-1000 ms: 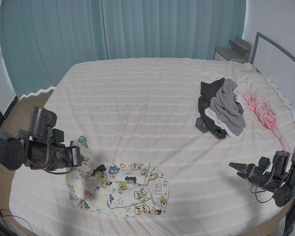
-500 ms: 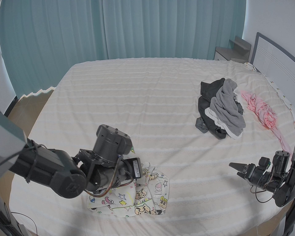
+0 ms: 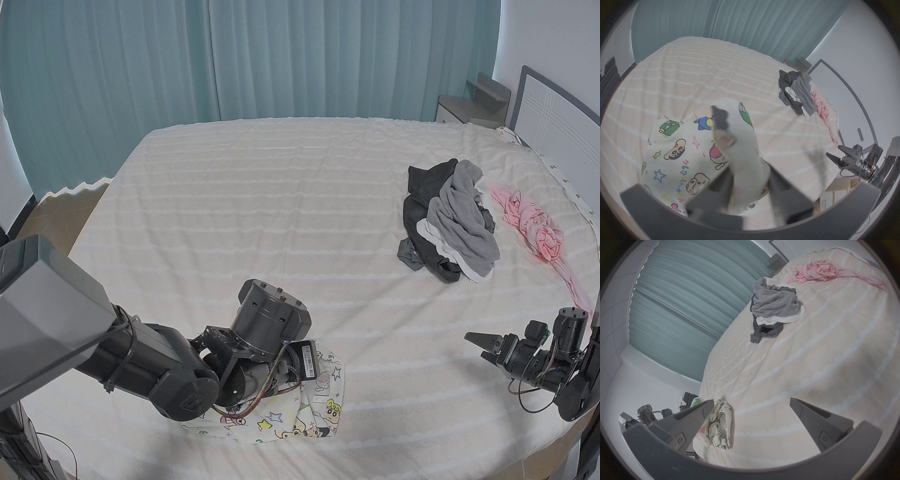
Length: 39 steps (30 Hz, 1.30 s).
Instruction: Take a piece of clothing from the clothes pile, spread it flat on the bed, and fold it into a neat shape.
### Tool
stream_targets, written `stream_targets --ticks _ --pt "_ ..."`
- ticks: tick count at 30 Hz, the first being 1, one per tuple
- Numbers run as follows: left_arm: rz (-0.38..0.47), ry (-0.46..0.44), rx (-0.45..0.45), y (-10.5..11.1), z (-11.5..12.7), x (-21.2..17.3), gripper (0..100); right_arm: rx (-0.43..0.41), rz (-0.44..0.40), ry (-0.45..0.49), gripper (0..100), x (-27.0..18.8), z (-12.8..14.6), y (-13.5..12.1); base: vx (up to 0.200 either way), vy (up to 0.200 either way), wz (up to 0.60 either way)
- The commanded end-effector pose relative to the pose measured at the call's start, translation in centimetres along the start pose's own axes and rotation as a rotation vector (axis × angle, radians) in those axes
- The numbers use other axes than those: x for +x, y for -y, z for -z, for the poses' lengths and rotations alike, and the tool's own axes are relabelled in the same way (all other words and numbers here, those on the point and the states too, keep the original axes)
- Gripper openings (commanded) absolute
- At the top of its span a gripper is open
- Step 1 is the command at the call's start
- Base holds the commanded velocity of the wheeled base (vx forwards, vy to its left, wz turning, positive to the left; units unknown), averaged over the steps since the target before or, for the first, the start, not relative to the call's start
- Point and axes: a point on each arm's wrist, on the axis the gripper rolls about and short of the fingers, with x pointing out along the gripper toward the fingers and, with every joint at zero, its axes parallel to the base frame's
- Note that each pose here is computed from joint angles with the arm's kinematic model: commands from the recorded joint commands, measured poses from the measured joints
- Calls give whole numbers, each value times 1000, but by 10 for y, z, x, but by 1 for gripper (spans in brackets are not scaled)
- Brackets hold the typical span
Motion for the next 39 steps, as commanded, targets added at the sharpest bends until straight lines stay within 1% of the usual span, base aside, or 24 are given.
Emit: stream_targets --ticks 1,9,12,13,16,20,22,23,24,25,27,29,31,34,37,39 --pt "2 2 -13 1 1 6 100 8 9 -12 100 -3 3 1 0 0 0" --pt "10 10 -23 0 -1 0 100 8 10 -13 100 -2 3 1 0 0 0" --pt "12 24 -32 -4 -5 -11 100 10 12 -17 100 -2 4 2 0 0 0" --pt "15 33 -41 -11 -7 -24 100 10 13 -16 100 -2 4 2 0 0 0" --pt "31 35 -59 -25 -9 -46 100 10 12 -17 100 -2 4 2 0 0 0" --pt "75 42 -121 -57 -8 -90 100 12 11 -22 100 -1 5 1 0 0 0" --pt "85 53 -168 -68 -4 -107 100 15 12 -25 100 -1 5 2 0 0 0" --pt "85 53 -168 -68 -4 -107 100 15 12 -25 100 -1 5 2 0 0 0" --pt "99 41 -198 -81 7 -122 100 18 16 -30 100 0 6 3 0 0 0" --pt "110 34 -199 -87 14 -129 100 21 19 -37 100 0 7 4 0 0 0" --pt "152 57 -210 -95 26 -141 100 24 24 -42 100 1 8 5 0 0 0" --pt "188 82 -230 -99 33 -148 100 29 28 -47 100 2 9 6 0 0 0" --pt "209 110 -270 -102 35 -152 100 35 30 -49 100 2 9 7 0 0 0" --pt "201 101 -316 -106 39 -151 100 47 38 -59 100 4 10 8 0 0 0" --pt "191 99 -315 -107 40 -150 100 49 38 -59 100 4 10 8 0 0 0" --pt "193 103 -322 -107 39 -150 100 46 32 -56 100 3 10 7 -200 0 0"
